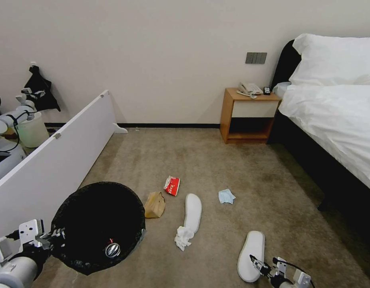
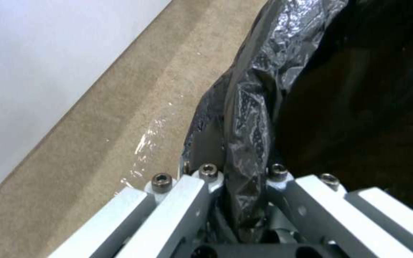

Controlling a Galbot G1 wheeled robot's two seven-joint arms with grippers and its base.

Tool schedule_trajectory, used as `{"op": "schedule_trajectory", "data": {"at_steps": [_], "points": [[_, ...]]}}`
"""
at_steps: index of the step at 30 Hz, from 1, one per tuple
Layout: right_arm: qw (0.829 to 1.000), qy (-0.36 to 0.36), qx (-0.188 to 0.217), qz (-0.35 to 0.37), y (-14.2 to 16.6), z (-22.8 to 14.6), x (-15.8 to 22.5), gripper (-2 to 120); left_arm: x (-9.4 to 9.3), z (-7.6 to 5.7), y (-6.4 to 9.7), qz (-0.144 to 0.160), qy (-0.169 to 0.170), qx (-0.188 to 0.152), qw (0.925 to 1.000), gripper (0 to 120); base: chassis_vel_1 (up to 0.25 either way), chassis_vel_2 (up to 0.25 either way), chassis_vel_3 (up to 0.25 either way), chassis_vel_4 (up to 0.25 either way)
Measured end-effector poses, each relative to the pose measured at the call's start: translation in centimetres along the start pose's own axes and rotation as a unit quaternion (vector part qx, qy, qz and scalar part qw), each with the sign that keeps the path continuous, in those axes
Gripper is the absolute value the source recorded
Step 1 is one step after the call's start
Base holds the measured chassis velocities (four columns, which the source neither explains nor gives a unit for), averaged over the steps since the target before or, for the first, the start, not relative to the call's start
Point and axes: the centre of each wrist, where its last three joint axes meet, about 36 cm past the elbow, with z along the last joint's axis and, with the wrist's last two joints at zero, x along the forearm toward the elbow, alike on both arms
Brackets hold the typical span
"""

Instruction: Pick up the trash bin, then pick up the garbage from the floor and place it into the trash bin.

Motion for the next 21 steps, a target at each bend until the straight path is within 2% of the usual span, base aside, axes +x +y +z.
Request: {"op": "schedule_trajectory", "data": {"at_steps": [1, 4, 7, 8, 10, 13, 21], "points": [[1.0, 0.001, 0.001, 0.0, 0.05, 0.01, -0.12, 39, 0.01, 0.0, 0.0, 0.0, 0.0, 0.0, 1.0, 3, 0.0, 0.0, 0.0, 0.0], [1.0, 0.002, 0.002, 0.0, 0.09, 0.02, -0.19, 34, 0.02, -0.01, 0.01, 0.0, 0.0, 0.001, 1.0, 3, 0.0, 0.0, 0.0, 0.0], [1.0, 0.004, 0.004, 0.0, 0.08, -0.04, -0.36, 16, 0.04, -0.01, 0.04, 0.0, 0.0, 0.001, 1.0, 3, 0.0, 0.0, 0.0, 0.0], [1.0, 0.004, 0.004, 0.0, 0.08, -0.04, -0.36, 16, 0.04, -0.01, 0.04, 0.0, 0.0, 0.001, 1.0, 3, 0.0, 0.0, 0.0, 0.0], [1.0, 0.004, 0.005, 0.0, 0.05, -0.05, -0.36, 4, 0.05, 0.0, 0.03, 0.0, 0.0, 0.001, 1.0, 3, 0.0, 0.0, 0.0, 0.0], [1.0, 0.005, 0.006, 0.001, -0.01, -0.05, -0.31, 0, 0.07, -0.03, -0.01, 0.001, 0.0, 0.001, 1.0, 3, 0.0, 0.0, 0.0, 0.0], [1.0, -0.005, 0.022, 0.004, -0.37, -0.44, 0.51, 0, 0.1, 0.01, -0.16, 0.003, 0.0, 0.002, 1.0, 3, 0.0, 0.0, 0.0, 0.0]]}}
